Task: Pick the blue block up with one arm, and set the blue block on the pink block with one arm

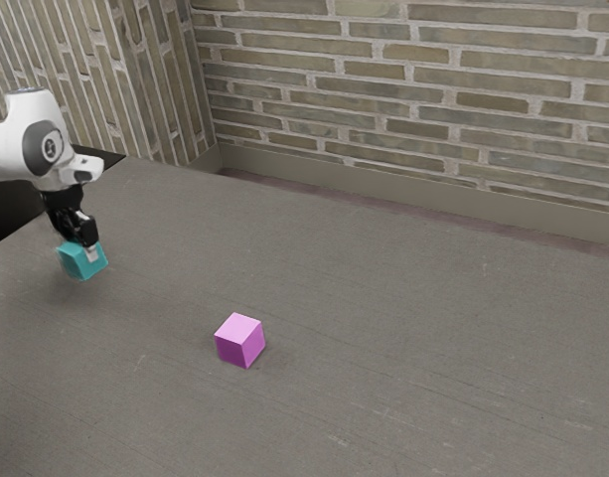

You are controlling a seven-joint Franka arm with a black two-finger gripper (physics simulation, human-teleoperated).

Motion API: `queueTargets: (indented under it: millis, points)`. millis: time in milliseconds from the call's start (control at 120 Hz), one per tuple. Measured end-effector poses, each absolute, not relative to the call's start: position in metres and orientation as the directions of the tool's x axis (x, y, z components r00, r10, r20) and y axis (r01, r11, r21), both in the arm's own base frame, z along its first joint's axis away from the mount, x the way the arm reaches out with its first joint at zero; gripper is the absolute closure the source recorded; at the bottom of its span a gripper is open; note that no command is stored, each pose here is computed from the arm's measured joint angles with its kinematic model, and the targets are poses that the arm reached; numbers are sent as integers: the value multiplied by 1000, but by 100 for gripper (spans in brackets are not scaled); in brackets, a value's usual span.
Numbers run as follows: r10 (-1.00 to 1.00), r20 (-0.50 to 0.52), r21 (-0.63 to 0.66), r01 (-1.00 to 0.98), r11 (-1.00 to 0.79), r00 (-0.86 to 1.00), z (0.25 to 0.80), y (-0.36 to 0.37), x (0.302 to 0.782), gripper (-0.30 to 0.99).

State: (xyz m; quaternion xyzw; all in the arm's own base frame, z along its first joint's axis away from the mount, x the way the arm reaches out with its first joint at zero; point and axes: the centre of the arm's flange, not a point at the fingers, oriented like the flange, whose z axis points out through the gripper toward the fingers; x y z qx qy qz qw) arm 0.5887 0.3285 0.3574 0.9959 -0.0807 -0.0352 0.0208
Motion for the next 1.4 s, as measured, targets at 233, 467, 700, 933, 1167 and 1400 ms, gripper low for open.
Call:
queueTargets:
  millis: [233, 467, 700, 933, 1167, 1400]
  points:
    - [-260, -41, -5, -261, -965, 965, 397, 181, 614, 39]
    - [-220, -53, -44, -223, -974, 974, 397, 81, 623, 39]
    - [45, -119, -52, 39, -998, 992, 394, 45, 576, 37]
    - [228, -159, -26, 226, -974, 961, 369, -9, 555, 36]
    - [345, -125, -25, 344, -938, 930, 358, -23, 558, 36]
    - [367, -76, -25, 366, -930, 927, 355, -33, 565, 35]
